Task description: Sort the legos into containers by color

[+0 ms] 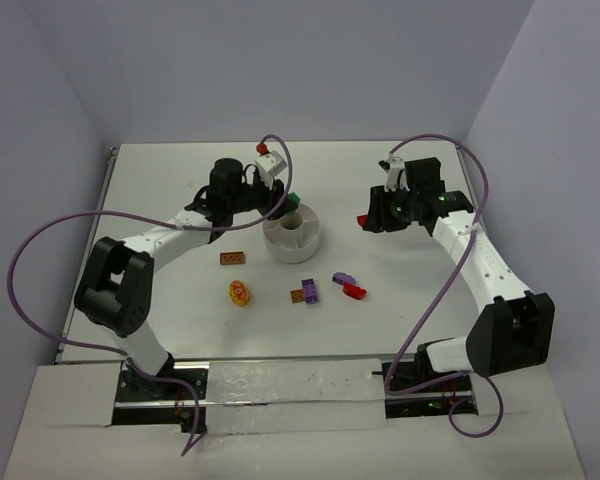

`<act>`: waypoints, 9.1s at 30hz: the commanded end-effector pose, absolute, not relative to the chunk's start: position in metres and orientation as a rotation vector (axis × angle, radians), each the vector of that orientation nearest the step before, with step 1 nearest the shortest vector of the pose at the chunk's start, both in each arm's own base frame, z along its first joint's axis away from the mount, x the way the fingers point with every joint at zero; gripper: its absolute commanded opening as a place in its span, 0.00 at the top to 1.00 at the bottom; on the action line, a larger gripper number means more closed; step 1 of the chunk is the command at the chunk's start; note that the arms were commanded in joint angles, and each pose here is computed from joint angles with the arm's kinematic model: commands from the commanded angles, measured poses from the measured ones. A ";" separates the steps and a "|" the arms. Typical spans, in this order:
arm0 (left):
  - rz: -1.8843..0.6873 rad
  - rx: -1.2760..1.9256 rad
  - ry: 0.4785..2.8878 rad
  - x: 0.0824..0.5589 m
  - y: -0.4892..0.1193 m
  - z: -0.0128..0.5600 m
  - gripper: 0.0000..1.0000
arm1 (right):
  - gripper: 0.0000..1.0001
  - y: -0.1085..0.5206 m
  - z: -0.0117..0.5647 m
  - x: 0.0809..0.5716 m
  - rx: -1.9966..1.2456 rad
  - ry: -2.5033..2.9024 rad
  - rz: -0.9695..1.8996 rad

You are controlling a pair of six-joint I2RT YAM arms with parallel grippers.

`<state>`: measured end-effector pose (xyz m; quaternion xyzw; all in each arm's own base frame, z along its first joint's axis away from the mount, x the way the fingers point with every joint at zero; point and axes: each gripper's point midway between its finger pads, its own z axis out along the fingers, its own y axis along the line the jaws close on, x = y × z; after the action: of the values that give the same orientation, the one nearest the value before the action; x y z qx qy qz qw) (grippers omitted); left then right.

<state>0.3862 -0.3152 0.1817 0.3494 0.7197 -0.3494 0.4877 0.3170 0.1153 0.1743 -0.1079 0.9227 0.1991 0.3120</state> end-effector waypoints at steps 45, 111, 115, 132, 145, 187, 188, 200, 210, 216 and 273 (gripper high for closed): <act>-0.624 0.578 1.819 0.374 -0.181 0.327 0.01 | 1.00 0.201 0.190 0.330 -0.781 2.444 0.410; -0.723 0.453 1.882 0.371 -0.159 0.298 0.01 | 0.26 0.269 0.181 0.336 -1.131 2.474 0.264; -0.702 0.452 1.884 0.371 -0.156 0.301 0.01 | 0.27 0.261 0.201 0.331 -1.105 2.432 0.268; -0.660 0.480 1.917 0.360 -0.149 0.293 0.01 | 0.41 0.137 0.134 0.236 -0.907 2.489 0.324; -0.701 0.496 1.917 0.360 -0.155 0.289 0.01 | 0.40 0.146 0.083 0.238 -0.949 2.536 0.364; -0.760 0.517 1.944 0.370 -0.164 0.272 0.01 | 1.00 0.143 0.029 0.202 -1.288 2.621 0.355; -0.767 0.516 1.947 0.368 -0.164 0.272 0.01 | 1.00 0.144 0.033 0.201 -1.292 2.609 0.363; -0.997 0.575 2.074 0.308 -0.218 0.260 0.12 | 1.00 0.152 0.150 0.222 -1.399 2.150 0.239; -1.276 0.739 2.180 0.258 -0.295 0.249 0.23 | 1.00 0.186 0.175 0.229 -1.522 1.995 0.125; -1.347 0.749 2.237 0.254 -0.317 0.240 0.23 | 1.00 0.202 0.180 0.227 -1.561 1.938 0.087; -1.515 0.675 2.266 0.280 -0.328 0.248 1.00 | 1.00 0.240 0.189 0.208 -1.682 1.779 0.026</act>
<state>0.2392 -0.3382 0.2086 0.2487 0.8116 -0.5205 0.0917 0.2148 0.2280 0.1862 -0.6329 0.7020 -0.0060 0.3263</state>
